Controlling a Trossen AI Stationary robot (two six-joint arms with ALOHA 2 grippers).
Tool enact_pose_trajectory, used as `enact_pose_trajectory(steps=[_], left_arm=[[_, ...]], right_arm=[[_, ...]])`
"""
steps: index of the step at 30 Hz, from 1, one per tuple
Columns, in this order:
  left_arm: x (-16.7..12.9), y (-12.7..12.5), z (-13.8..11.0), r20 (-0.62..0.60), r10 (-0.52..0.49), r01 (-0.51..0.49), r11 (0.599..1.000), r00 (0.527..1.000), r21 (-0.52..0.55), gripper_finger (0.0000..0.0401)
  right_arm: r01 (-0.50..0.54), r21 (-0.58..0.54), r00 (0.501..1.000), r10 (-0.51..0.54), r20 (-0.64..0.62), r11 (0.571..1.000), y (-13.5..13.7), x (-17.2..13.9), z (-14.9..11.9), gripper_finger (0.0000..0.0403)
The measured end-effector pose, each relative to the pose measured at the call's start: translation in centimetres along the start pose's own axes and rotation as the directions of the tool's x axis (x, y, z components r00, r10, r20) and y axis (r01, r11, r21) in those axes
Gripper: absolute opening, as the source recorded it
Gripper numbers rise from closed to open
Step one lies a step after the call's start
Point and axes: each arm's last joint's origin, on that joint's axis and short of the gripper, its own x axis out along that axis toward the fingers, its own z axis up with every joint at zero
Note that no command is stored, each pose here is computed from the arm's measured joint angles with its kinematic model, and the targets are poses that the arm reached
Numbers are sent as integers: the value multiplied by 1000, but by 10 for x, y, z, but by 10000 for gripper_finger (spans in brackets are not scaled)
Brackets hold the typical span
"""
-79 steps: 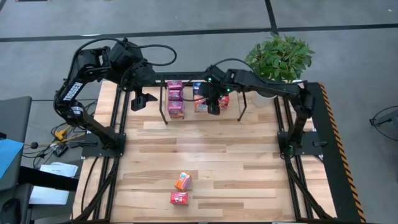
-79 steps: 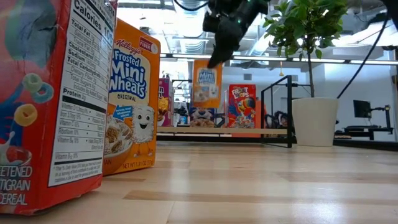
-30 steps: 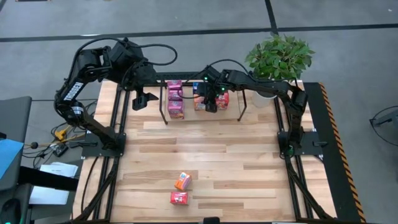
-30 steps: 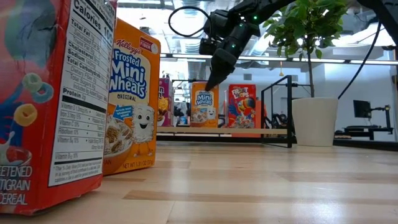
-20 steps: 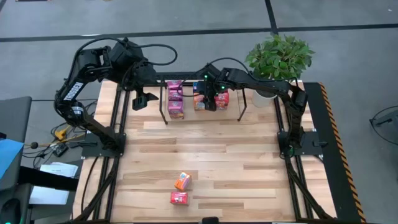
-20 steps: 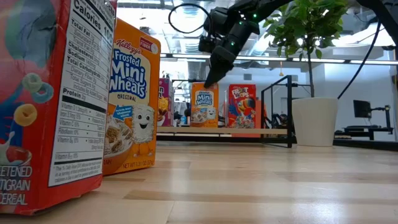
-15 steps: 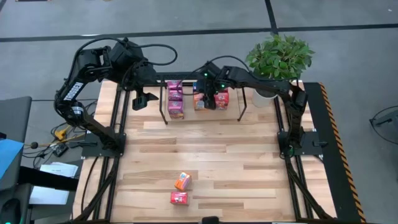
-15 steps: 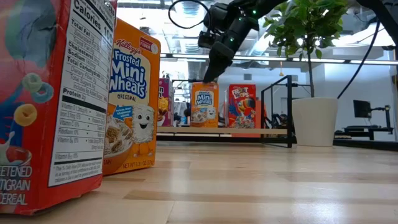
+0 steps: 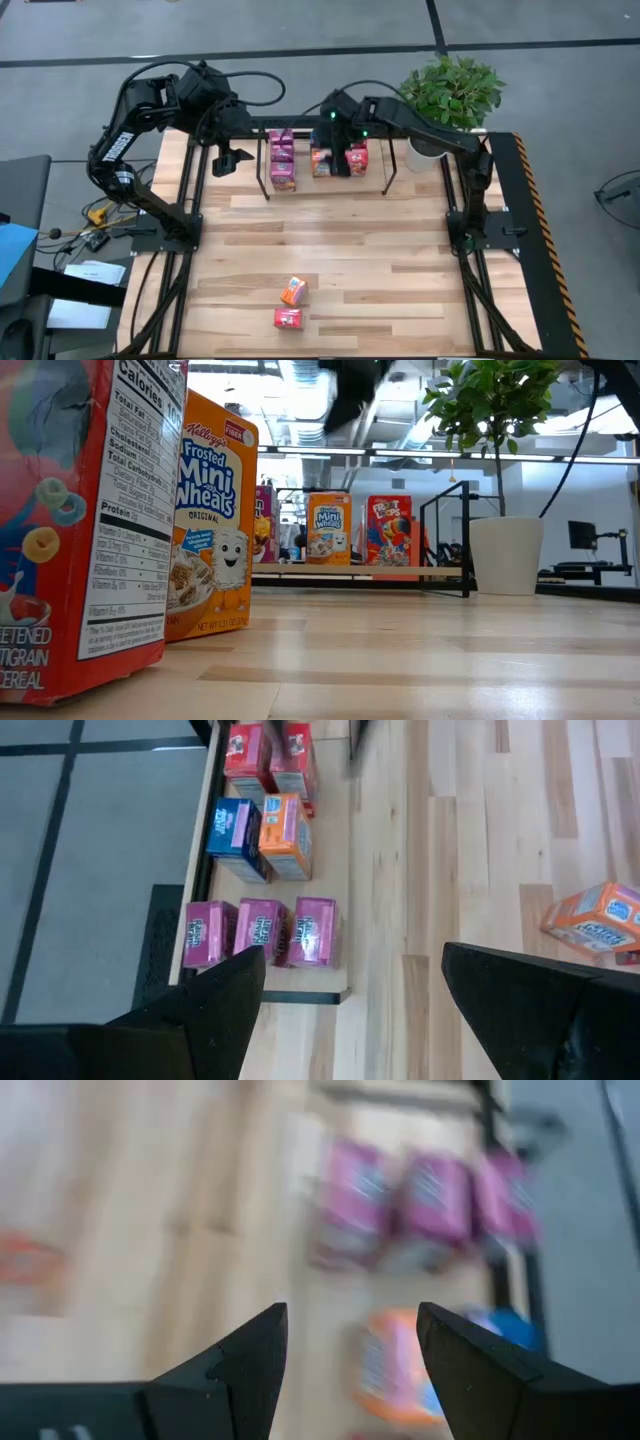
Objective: Stack cereal on shelf
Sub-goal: Put the orange cereal box on the shelf aligned with the other orange cereal box
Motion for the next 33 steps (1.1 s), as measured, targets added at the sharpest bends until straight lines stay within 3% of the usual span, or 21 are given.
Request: enact_pose_trajectory(steps=[4,8,12,18,25,28,33], left_arm=[[0,0,-1,-9,-3,3,1000,1000,12,297],[0,0,-1,-9,-3,3,1000,1000,20,297],[0,0,-1,-9,-3,4,999,1000,37,297],[0,0,-1,-7,-9,10,998,1000,58,297],[0,0,-1,-6,-9,9,999,1000,53,297],[0,0,-1,-6,-9,9,999,1000,36,297],[0,0,-1,-6,-6,6,1000,1000,5,297]], right_arm=[[-102,-134,994,107,34,986,53,-8,22,250],[-193,-287,978,208,22,938,111,-5,34,250],[-262,-372,959,283,3,891,160,17,41,250],[-306,-432,940,341,2,848,211,66,46,249],[-385,-446,910,413,-38,808,253,114,39,250],[-454,-445,877,474,-74,772,260,119,34,250],[-474,-494,860,503,-84,729,267,119,33,261]])
